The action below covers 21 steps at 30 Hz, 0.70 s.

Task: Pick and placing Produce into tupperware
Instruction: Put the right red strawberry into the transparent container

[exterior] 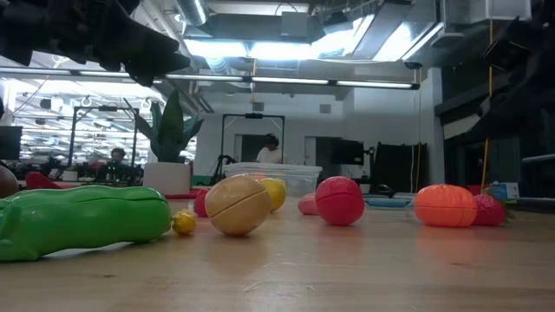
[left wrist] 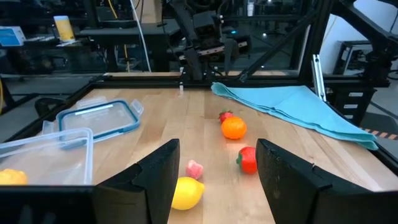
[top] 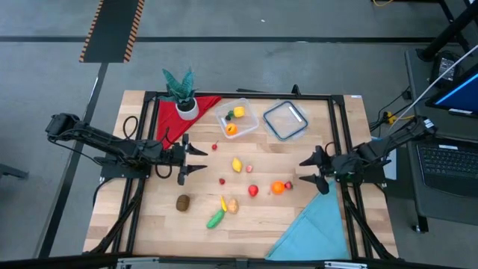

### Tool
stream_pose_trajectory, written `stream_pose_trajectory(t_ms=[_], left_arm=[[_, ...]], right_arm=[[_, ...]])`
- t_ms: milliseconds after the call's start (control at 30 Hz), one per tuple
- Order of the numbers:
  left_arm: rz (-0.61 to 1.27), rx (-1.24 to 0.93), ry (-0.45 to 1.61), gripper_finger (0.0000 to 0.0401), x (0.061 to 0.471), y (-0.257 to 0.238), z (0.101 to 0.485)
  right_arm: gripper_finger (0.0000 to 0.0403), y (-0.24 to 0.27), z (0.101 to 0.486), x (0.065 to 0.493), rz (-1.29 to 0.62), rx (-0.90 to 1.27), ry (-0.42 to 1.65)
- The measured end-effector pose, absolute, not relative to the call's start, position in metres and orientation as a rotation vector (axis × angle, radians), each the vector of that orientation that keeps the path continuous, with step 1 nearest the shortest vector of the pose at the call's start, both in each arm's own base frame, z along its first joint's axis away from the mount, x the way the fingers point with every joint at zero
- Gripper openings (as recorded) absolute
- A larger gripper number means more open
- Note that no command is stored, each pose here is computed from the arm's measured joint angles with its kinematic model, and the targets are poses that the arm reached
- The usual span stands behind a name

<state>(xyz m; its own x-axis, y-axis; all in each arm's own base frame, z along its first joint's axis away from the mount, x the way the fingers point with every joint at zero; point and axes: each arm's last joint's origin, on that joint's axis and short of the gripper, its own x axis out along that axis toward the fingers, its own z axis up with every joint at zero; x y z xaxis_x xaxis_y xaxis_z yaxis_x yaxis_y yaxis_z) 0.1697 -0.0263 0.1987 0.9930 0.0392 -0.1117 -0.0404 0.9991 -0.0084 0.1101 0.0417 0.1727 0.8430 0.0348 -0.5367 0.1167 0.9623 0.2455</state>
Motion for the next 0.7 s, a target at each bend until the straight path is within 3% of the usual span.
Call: stream_pose_trajectory(t_ms=[700], left_arm=[[0.116,-0.024,0.103,0.0204,0.170,-0.024,0.199]], right_arm=[[0.0295,0.060,0.206,0.146,-0.029,-0.018,0.898]])
